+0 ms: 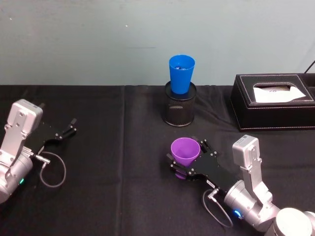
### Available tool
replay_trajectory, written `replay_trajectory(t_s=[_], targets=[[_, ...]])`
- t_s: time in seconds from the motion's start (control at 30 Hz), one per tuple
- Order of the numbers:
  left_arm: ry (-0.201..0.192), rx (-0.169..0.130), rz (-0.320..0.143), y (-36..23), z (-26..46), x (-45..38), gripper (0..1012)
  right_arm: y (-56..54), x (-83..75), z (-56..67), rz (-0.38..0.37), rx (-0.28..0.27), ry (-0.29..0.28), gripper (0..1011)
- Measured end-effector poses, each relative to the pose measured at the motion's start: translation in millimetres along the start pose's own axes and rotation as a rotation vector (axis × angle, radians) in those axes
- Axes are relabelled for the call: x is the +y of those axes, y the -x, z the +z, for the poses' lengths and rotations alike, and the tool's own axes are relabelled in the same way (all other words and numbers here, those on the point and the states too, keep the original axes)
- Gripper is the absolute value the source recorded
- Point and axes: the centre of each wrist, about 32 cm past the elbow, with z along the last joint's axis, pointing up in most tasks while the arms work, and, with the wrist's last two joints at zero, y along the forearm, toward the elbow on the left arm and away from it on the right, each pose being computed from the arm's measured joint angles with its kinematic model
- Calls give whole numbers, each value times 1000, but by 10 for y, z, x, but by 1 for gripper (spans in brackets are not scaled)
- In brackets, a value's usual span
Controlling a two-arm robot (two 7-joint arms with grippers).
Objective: Pick up one cup with a gripper and tap it against the other cup.
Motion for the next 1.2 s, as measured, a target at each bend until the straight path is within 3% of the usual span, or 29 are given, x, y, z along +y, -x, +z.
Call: replay_trajectory(t_s=[0.23, 0.37, 0.67, 0.83, 1.2], targets=[[0, 0, 0, 0, 0, 0, 1000, -4, -7, 3, 1, -1, 0, 908], [0, 0, 0, 0, 0, 0, 1000, -5, -8, 4, 2, -1, -1, 794], [0, 0, 0, 0, 0, 0, 1000, -6, -11, 4, 2, -1, -1, 751], [0, 0, 0, 0, 0, 0, 1000, -4, -42, 89, 0, 1, -16, 751], [0, 0, 0, 0, 0, 0, 1000, 26, -43, 513, 31, 13, -35, 751]])
